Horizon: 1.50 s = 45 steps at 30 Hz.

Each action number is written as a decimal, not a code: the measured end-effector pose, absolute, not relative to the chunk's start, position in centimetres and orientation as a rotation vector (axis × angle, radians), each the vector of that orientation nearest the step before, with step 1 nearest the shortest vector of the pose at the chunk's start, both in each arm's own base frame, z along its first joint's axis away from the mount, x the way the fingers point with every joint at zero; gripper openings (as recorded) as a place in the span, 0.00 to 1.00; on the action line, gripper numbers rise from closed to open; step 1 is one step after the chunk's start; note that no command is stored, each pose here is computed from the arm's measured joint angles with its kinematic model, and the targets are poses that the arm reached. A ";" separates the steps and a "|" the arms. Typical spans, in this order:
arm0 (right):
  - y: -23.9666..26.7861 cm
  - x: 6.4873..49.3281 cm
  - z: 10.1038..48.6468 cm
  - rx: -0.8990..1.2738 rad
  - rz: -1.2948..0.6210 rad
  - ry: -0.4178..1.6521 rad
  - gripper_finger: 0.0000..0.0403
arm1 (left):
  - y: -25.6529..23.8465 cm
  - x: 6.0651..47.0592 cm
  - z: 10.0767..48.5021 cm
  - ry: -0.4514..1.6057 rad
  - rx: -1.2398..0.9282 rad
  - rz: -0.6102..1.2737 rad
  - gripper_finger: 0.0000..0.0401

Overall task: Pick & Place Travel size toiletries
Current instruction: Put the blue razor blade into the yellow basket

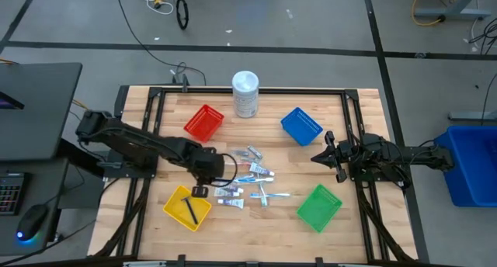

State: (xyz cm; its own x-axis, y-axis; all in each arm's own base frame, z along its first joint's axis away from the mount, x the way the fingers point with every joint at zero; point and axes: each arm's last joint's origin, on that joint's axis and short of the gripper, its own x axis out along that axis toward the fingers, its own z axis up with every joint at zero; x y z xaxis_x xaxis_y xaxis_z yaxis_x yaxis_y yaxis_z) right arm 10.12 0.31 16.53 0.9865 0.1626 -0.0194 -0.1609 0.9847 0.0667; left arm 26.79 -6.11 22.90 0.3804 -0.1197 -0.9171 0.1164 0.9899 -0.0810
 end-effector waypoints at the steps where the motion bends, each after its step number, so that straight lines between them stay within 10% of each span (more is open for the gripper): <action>1: 0.3 10.1 16.5 0.065 0.163 0.025 0.03 | -6.3 26.5 23.2 1.161 0.003 -0.161 0.10; 26: 0.3 10.1 16.5 0.065 0.162 0.025 0.03 | -14.2 20.2 22.3 1.256 0.253 -0.472 0.09; 45: 0.3 10.1 16.5 0.065 0.162 0.025 0.03 | -14.9 18.4 20.1 1.342 0.036 -0.217 0.11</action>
